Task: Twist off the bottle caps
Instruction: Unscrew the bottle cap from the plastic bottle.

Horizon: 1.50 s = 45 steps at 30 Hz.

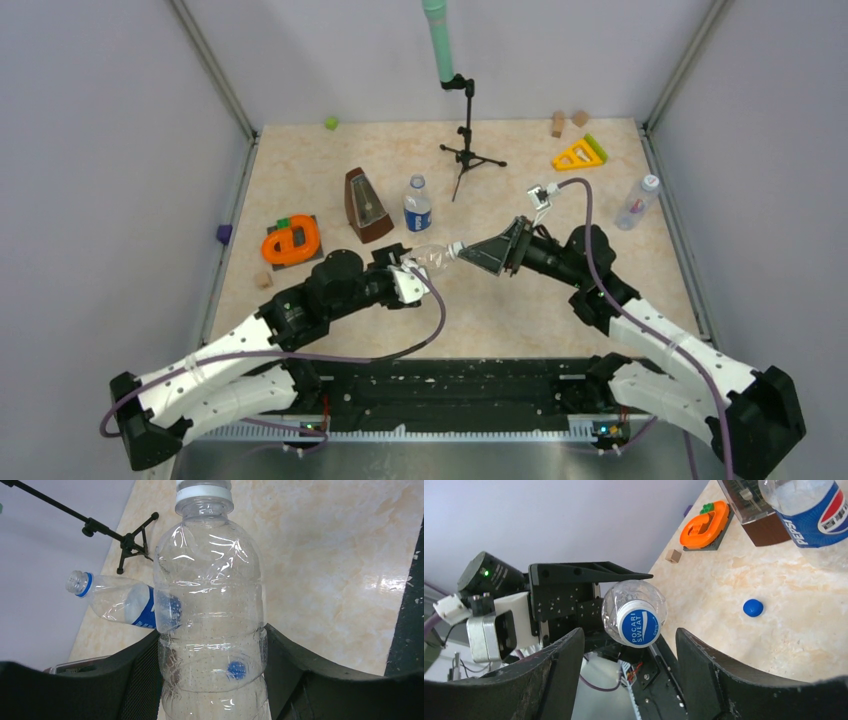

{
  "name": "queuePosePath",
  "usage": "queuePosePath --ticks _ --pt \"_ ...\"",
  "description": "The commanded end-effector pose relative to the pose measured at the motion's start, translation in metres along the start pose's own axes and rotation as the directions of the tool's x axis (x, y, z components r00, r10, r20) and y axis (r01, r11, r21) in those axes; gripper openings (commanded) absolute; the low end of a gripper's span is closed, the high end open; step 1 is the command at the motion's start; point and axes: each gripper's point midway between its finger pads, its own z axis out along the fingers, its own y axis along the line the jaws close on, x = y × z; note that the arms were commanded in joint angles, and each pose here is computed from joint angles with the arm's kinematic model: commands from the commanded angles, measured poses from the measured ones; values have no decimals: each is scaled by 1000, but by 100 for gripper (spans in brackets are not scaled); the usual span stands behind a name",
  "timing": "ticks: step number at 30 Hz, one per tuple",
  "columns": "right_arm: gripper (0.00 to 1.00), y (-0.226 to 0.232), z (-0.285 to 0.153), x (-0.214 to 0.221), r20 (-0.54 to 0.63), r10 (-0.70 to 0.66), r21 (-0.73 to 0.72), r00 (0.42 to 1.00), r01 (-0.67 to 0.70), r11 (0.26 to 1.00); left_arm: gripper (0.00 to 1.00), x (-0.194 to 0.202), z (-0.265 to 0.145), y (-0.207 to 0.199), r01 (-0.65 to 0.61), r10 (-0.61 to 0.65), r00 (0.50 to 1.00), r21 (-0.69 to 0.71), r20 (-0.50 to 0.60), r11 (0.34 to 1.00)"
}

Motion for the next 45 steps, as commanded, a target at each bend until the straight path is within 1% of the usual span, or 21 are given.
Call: queuePosePath --ticks 1,4,8,14,18,20,22,24,26,28,32,36,39,41,42,45 --pt "64 10 10 -17 60 78 -35 995 -76 997 0 -4 -1 13 -42 44 999 -71 24 997" --pt "60 12 13 -16 64 117 -70 991 -112 991 0 0 -3 16 -42 43 999 -94 6 995" --pt "54 8 19 -12 36 137 -70 990 -134 988 0 1 -4 14 -43 44 999 -90 9 995" --pt "54 0 26 -8 9 160 -43 987 -159 986 0 -1 -4 13 -43 45 999 -91 19 995" --pt "46 -1 27 -7 4 166 -51 986 -165 985 0 -1 -4 14 -45 47 999 -92 17 995" --pt "37 -1 27 -7 4 165 -51 986 -164 985 0 -1 -3 14 -46 48 999 -90 17 995" --pt "32 -2 27 -6 4 162 -51 987 -161 986 0 -1 -3 13 -47 49 999 -85 20 995" --pt "25 -3 27 -4 -1 159 -49 987 -159 986 0 -1 -3 12 -46 48 999 -80 20 996" --pt "21 -4 27 -3 -2 154 -51 988 -154 987 0 -5 -3 7 -45 48 998 -55 40 997" --pt "19 -4 26 -2 -3 148 -56 989 -148 987 0 -6 -3 6 -37 39 998 -46 49 998" --pt "17 5 23 -1 -16 89 -103 996 -90 991 0 -13 -4 2 2 1 996 -33 85 999" --pt "16 21 17 7 -66 -33 -193 997 20 981 0 -27 -6 -10 38 -44 988 44 146 998" --pt "16 24 11 15 -110 -118 -212 987 93 973 0 -38 -7 -17 75 -92 980 100 177 992" --pt "16 25 7 18 -119 -181 -223 976 151 963 0 -43 -7 -21 111 -135 975 139 177 984" --pt "16 27 5 19 -124 -207 -233 970 175 957 0 -45 -7 -22 131 -160 972 165 173 978" --pt "15 33 -1 24 -144 -291 -281 946 243 928 0 -54 -9 -32 186 -244 956 304 163 934"
